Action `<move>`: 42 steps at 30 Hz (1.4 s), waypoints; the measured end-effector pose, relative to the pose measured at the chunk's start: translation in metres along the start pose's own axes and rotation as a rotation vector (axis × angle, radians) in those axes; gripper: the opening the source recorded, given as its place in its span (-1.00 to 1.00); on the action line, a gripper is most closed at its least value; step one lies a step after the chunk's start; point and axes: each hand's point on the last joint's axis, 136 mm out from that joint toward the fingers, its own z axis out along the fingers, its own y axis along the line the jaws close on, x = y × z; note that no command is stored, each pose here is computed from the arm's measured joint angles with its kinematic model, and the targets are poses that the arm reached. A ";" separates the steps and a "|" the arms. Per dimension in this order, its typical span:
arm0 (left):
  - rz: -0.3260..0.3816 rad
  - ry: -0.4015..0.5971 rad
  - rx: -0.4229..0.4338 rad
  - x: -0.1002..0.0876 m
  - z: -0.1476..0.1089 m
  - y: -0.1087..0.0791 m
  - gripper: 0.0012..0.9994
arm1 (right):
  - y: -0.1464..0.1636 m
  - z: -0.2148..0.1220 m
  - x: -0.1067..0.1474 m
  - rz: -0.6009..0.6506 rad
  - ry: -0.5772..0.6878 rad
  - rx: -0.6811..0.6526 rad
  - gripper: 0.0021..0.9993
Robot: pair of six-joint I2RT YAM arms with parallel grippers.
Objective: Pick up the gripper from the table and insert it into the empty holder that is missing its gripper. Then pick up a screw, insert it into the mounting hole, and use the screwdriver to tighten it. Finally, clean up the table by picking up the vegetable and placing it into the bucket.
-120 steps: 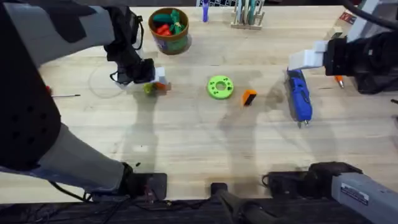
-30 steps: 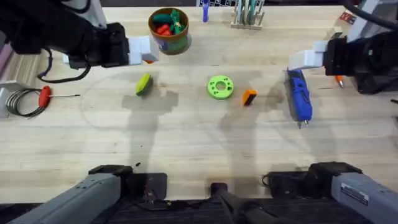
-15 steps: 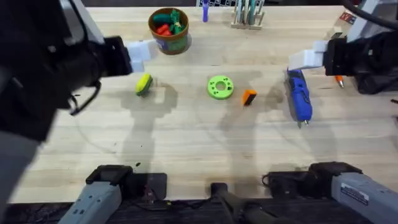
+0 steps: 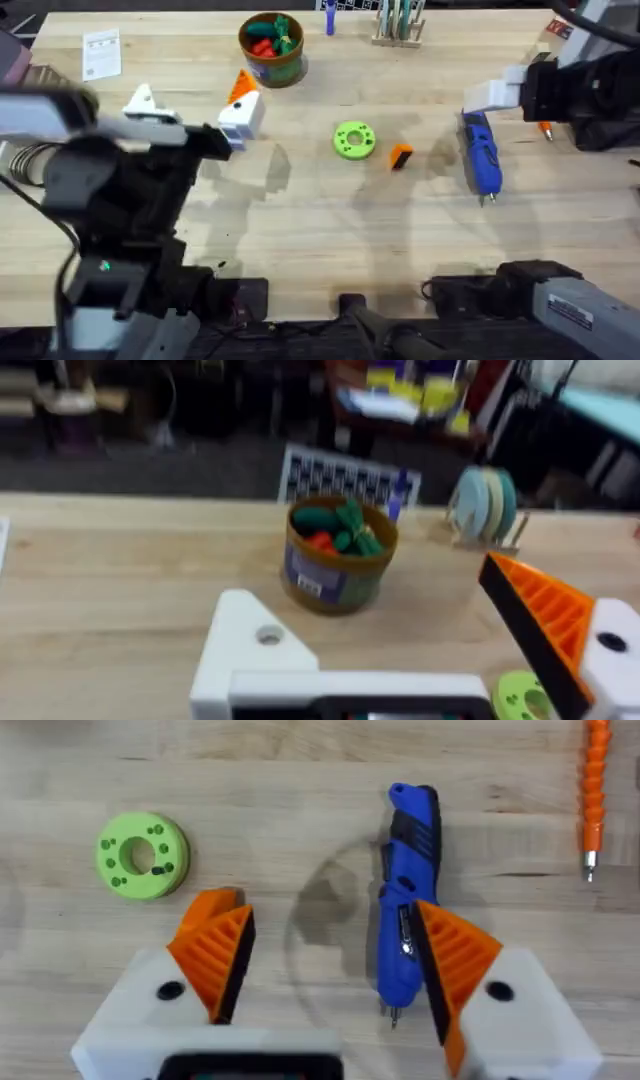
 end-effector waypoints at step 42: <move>0.067 0.085 0.559 0.071 -0.062 -0.083 0.97 | 0.000 0.000 0.000 0.000 0.000 0.000 0.85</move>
